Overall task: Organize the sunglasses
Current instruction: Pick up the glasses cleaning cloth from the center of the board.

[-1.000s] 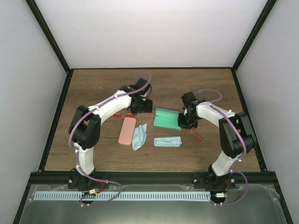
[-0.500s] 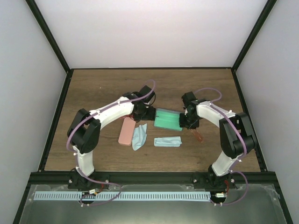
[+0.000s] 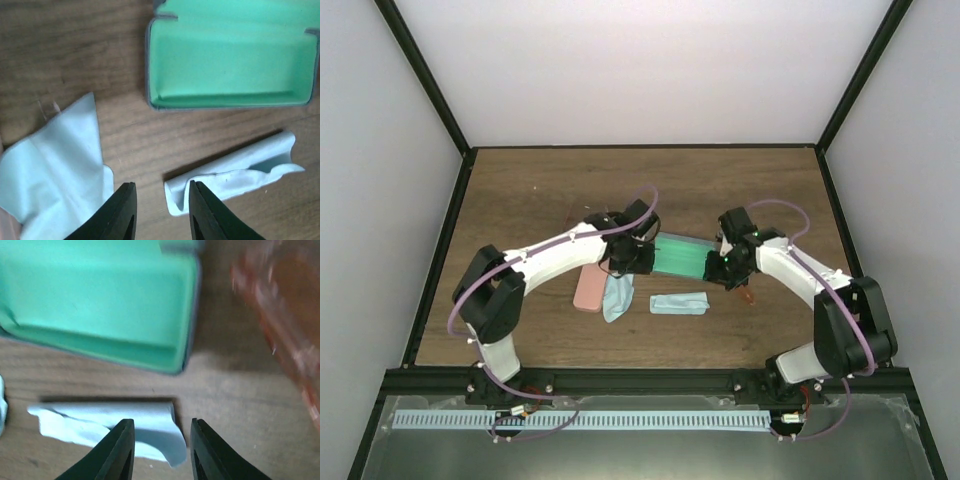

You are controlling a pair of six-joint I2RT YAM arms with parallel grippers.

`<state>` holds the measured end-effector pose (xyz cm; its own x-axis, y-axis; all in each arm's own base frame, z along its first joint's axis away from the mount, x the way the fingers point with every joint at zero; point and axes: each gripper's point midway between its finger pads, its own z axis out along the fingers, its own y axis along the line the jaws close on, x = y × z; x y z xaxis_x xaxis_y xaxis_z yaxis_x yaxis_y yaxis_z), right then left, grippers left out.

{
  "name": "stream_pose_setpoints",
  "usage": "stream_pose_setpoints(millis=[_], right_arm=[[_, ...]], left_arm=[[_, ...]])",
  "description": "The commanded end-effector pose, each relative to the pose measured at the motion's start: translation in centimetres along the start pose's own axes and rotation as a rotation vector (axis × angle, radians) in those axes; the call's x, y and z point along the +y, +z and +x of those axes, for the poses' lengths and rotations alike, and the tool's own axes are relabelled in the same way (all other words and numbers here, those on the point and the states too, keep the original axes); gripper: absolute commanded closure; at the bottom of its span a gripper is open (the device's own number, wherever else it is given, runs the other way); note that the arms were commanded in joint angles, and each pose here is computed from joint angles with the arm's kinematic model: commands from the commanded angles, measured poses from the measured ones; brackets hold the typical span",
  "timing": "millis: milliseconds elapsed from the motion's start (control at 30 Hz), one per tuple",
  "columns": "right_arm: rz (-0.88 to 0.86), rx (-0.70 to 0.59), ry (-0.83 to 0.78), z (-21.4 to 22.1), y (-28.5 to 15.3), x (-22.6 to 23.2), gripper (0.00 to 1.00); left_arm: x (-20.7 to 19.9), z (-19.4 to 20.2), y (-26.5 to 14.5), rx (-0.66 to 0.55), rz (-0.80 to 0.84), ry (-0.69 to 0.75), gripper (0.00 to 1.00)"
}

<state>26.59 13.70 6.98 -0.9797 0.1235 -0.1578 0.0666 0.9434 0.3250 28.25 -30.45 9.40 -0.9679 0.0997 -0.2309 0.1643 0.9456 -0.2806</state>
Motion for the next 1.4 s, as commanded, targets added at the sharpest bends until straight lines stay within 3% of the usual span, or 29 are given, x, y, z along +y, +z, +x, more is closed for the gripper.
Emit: stream_pose_setpoints(millis=[0, 67, 167, 200, 333, 533, 967, 1367], right_arm=[[-0.045, 0.06, 0.039, 3.0, 0.6, 0.3, 0.69], [-0.05, 0.07, 0.042, 3.8, 0.8, 0.4, 0.69], [-0.045, 0.082, 0.037, 4.7, 1.1, 0.4, 0.65], [-0.041, 0.086, 0.036, 4.9, 1.2, 0.4, 0.63], [-0.024, 0.104, 0.037, 5.6, 2.0, 0.3, 0.61], [-0.005, 0.128, 0.042, 6.7, 2.8, 0.0, 0.61], [0.041, 0.161, 0.058, 7.6, 4.7, -0.2, 0.62], [0.051, 0.167, 0.07, 7.5, 5.1, -0.3, 0.87]], left_arm=[[-0.6, 1.4, -0.1, -0.014, 0.037, -0.025, 0.72], [-0.5, 2.5, 0.6, 0.007, 0.034, -0.044, 0.72], [-0.8, 3.6, 1.3, 0.025, 0.042, -0.048, 0.9], [-0.8, 3.8, 1.5, 0.023, 0.038, -0.049, 0.9], [-1.0, 5.0, 2.5, 0.057, 0.035, -0.047, 0.68], [-1.3, 5.8, 2.8, 0.071, 0.03, -0.033, 0.48], [-1.1, 6.6, 3.1, 0.097, 0.017, 0.0, 0.37], [-1.3, 6.8, 3.9, 0.121, 0.02, 0.03, 0.4]])
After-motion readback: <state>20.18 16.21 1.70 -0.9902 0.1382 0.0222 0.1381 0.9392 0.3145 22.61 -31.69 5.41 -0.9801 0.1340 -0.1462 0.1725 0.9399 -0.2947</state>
